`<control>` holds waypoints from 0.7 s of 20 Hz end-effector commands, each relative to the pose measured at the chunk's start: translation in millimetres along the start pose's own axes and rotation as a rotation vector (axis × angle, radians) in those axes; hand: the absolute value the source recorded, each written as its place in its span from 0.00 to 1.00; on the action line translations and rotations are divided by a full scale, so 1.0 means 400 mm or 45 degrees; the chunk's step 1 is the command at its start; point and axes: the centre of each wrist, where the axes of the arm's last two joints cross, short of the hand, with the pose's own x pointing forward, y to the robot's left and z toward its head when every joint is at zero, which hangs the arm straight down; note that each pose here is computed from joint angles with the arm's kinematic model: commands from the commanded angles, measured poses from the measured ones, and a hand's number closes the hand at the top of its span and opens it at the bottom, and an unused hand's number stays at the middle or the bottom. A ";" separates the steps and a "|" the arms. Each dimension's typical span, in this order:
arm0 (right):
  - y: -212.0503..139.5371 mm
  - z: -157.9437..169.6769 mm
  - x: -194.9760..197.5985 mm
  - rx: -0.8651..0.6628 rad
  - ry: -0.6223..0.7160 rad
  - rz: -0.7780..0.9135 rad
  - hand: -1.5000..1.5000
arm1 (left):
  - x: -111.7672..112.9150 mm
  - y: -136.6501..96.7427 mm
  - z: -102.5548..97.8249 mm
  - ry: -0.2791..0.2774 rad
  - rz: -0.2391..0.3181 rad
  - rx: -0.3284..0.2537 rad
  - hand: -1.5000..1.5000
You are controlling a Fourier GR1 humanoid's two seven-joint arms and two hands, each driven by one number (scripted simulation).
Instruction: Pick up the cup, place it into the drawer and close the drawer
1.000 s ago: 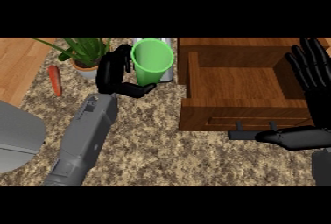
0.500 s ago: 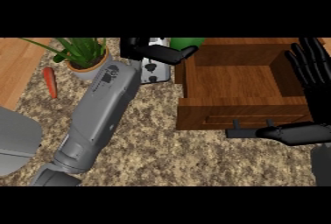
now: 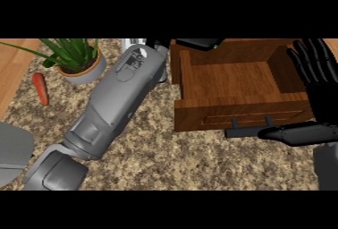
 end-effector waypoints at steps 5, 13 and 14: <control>0.029 -0.028 0.012 0.086 -0.039 -0.017 0.00 | -0.050 -0.016 0.006 0.232 -0.158 -0.102 1.00; 0.059 -0.052 0.014 0.149 -0.078 -0.058 0.00 | -0.121 -0.010 0.052 0.298 -0.219 -0.212 0.00; 0.060 -0.067 0.030 0.141 -0.107 -0.067 0.00 | -0.137 -0.003 0.062 0.284 -0.222 -0.207 0.00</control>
